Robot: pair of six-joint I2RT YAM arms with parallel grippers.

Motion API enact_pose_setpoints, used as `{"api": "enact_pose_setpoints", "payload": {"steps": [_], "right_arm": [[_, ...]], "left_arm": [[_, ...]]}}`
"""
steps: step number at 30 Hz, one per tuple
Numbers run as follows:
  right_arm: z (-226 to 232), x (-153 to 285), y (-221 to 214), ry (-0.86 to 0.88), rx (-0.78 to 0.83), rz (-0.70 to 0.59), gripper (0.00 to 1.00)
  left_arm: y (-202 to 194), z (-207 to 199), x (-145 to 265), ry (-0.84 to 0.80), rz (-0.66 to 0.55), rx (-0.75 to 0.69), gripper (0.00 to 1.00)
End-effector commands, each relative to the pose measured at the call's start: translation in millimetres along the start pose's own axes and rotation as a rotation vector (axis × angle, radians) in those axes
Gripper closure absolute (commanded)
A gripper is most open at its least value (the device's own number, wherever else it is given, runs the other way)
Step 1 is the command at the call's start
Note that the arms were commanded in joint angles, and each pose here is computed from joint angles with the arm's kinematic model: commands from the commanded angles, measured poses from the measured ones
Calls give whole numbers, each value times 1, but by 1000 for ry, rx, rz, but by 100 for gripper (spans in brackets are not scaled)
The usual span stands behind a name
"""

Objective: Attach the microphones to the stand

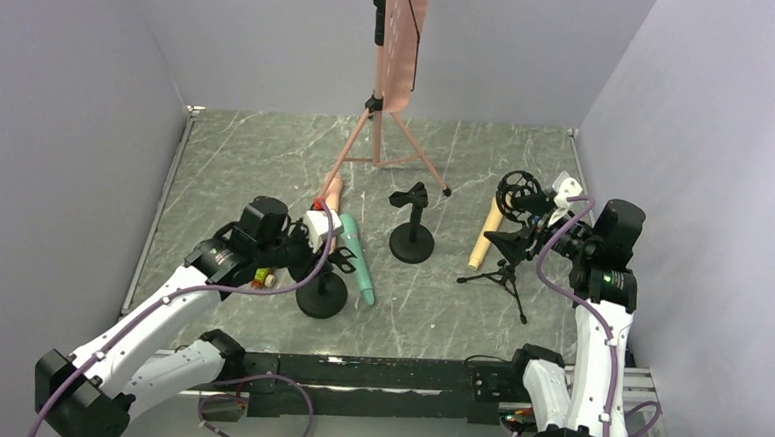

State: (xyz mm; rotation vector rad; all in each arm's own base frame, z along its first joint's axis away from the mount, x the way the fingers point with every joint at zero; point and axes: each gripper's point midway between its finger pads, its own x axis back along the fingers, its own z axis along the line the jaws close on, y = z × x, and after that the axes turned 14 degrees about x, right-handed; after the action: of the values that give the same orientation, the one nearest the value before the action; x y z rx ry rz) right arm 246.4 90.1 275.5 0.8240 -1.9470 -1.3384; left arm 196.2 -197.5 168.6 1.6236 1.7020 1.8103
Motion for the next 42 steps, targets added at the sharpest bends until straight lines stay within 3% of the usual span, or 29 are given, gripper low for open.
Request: {"api": "enact_pose_setpoints", "payload": {"steps": [1,3,4,5,10,17,22,28,34,38,42], "right_arm": [[18,-2,-22,52,-138,33,0],[18,-2,-23,51,-142,35,0],[18,-2,-23,53,-143,34,0],[18,-2,-23,53,-143,34,0],[20,-2,-24,59,-142,34,0],[25,2,-16,101,-68,38,0],[24,11,3,132,-9,81,0],[3,16,39,101,5,117,0],[20,-10,51,248,-32,179,0],[45,-31,58,334,97,218,0],[70,-34,73,465,181,138,0]], "left_arm": [[24,6,3,42,-94,-53,90],[21,9,4,62,-74,-21,52],[19,8,4,61,-60,-15,16],[18,8,4,58,-56,-13,3],[30,9,17,98,-126,-16,1],[82,4,84,221,-438,-66,1],[89,-2,119,260,-580,-62,1],[68,20,115,361,-579,-6,1],[39,47,101,477,-516,56,1],[36,58,110,551,-544,63,1],[39,59,117,570,-569,69,1]]}}
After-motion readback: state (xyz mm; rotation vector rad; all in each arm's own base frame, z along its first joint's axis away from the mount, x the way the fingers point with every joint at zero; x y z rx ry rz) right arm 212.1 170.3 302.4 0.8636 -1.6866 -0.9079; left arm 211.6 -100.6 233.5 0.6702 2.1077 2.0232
